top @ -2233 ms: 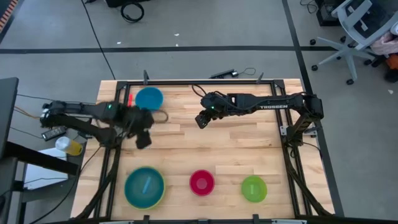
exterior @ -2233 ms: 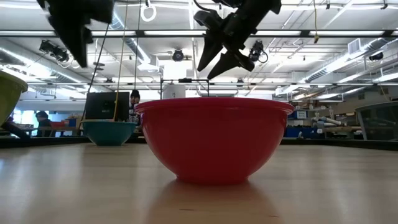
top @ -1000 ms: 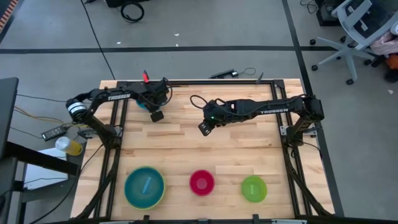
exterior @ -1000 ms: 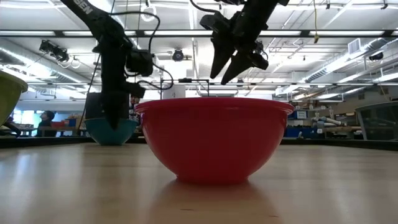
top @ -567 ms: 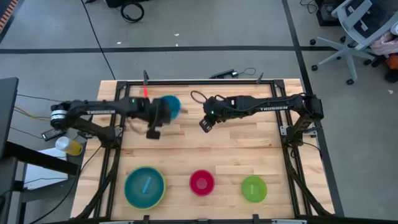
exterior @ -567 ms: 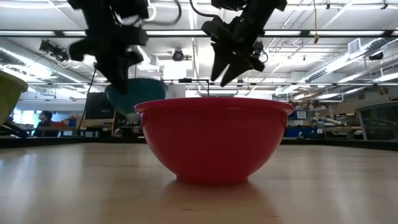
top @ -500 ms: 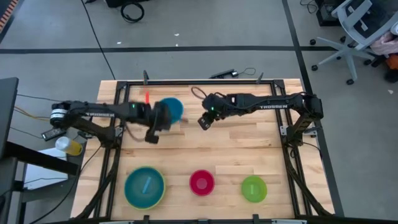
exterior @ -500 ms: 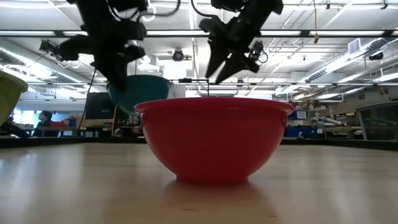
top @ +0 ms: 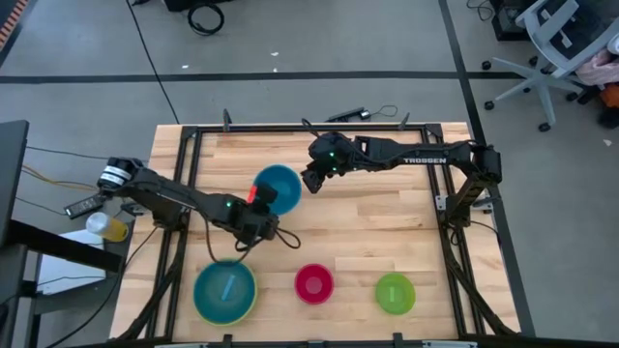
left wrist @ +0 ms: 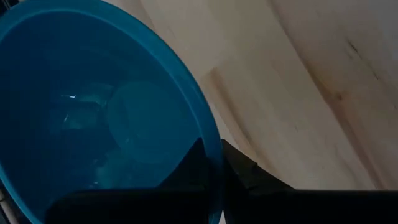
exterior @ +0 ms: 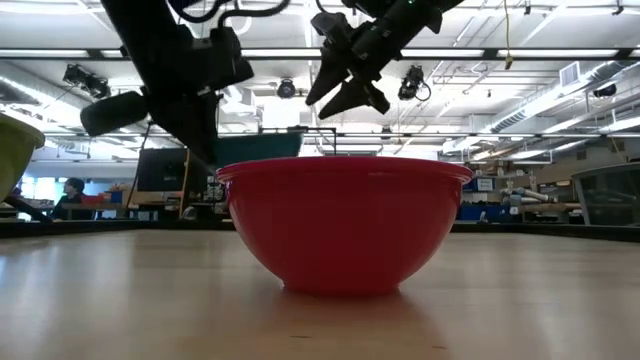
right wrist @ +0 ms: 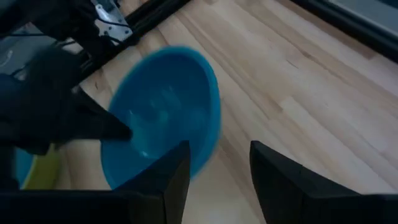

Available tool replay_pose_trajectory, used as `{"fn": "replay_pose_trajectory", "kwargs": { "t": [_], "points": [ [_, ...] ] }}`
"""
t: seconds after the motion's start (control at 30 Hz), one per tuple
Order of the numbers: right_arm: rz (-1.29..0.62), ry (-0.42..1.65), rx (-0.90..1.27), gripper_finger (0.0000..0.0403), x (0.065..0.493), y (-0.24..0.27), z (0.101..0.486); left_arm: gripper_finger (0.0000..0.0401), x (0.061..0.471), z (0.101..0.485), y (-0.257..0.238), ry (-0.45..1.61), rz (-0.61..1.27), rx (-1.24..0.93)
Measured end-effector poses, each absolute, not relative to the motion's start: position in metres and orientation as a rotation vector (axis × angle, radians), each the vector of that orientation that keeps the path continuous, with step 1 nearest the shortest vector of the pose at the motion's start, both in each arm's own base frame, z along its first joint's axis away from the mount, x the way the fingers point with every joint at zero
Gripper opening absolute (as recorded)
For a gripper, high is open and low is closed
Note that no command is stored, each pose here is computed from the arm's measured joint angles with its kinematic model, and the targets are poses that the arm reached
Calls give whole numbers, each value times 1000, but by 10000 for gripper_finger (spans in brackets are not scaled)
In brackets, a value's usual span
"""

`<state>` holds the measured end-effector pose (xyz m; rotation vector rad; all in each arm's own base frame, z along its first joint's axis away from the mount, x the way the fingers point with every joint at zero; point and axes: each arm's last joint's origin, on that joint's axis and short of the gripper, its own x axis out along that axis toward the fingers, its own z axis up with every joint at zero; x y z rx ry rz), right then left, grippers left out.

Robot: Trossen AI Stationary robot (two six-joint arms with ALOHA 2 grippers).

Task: Nest bowls inside each other
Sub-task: Stack the blue bowl on top of the transparent blue bowl

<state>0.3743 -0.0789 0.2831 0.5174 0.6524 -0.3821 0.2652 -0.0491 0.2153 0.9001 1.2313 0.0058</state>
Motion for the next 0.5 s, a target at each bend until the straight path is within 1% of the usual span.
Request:
{"fn": "replay_pose_trajectory", "kwargs": {
  "t": [0.23, 0.37, 0.5],
  "points": [
    [-375, 611, 489, 204, 377, -80, 286, 17, 293, 223, -49, 1196, 32, 916],
    [-448, 621, 464, 220, 375, -81, 285, 17, 303, 231, -44, 1162, 61, 898],
    [-513, 666, 497, 223, 370, -84, 280, 17, 304, 232, -41, 1161, 76, 880]
  ]
}}
